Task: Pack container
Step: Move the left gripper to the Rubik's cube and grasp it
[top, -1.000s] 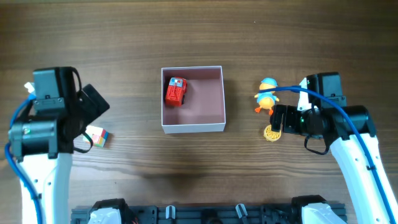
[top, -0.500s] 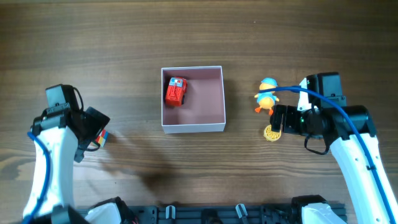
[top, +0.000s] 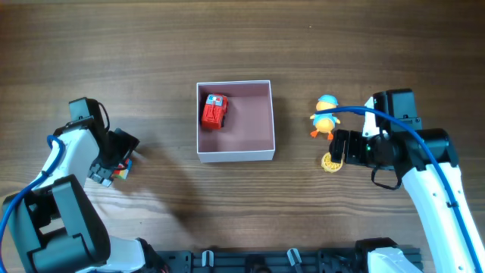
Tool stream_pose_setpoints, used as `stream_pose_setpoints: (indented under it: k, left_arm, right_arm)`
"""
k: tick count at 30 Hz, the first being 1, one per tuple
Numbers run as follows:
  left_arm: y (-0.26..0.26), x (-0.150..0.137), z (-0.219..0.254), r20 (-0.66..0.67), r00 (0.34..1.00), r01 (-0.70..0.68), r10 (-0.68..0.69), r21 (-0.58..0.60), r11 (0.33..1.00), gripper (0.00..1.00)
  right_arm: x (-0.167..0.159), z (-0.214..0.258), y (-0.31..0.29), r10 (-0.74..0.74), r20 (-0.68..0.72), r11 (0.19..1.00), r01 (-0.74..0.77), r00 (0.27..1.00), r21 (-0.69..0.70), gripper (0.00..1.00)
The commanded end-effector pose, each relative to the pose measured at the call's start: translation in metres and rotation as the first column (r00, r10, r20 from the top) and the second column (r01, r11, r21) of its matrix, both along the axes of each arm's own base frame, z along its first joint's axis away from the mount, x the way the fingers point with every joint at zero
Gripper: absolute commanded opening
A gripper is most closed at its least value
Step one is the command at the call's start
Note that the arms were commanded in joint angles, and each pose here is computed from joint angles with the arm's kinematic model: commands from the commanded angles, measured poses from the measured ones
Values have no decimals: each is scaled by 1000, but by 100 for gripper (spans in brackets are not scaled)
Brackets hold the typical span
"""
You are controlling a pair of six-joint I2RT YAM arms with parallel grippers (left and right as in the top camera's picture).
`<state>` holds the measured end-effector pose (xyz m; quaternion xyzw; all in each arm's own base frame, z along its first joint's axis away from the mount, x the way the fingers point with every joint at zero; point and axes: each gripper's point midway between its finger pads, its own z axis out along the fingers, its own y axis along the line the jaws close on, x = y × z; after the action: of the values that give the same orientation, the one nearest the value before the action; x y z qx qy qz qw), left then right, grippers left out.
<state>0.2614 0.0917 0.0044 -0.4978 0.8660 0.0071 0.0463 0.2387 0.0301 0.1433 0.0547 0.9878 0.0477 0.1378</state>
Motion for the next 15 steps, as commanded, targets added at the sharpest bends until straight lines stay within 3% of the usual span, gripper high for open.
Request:
stream_pose_setpoints:
  k: [1,4,11,15]
  left_arm:
    - [-1,-3,-3,-8,1000,-12,12,-13,1000,71]
    - [-1,-3,-3,-8,1000,-12,12,-13,1000,53]
    - [0,0,3,13,1000,-11,11,-6,1000,47]
    - [-7,18,47,95,993,74,-77,33,997,18]
  right_arm:
    - [4,6,-1,2,15,1000,-2,1000,-8,100]
    - [4,6,-1,2,15,1000,-2,1000,-9,100]
    - [4,6,-1,2,16,1000,-2,1000,-9,100]
    - [6,6,-1,1,24,1000,0,1000,-8,100]
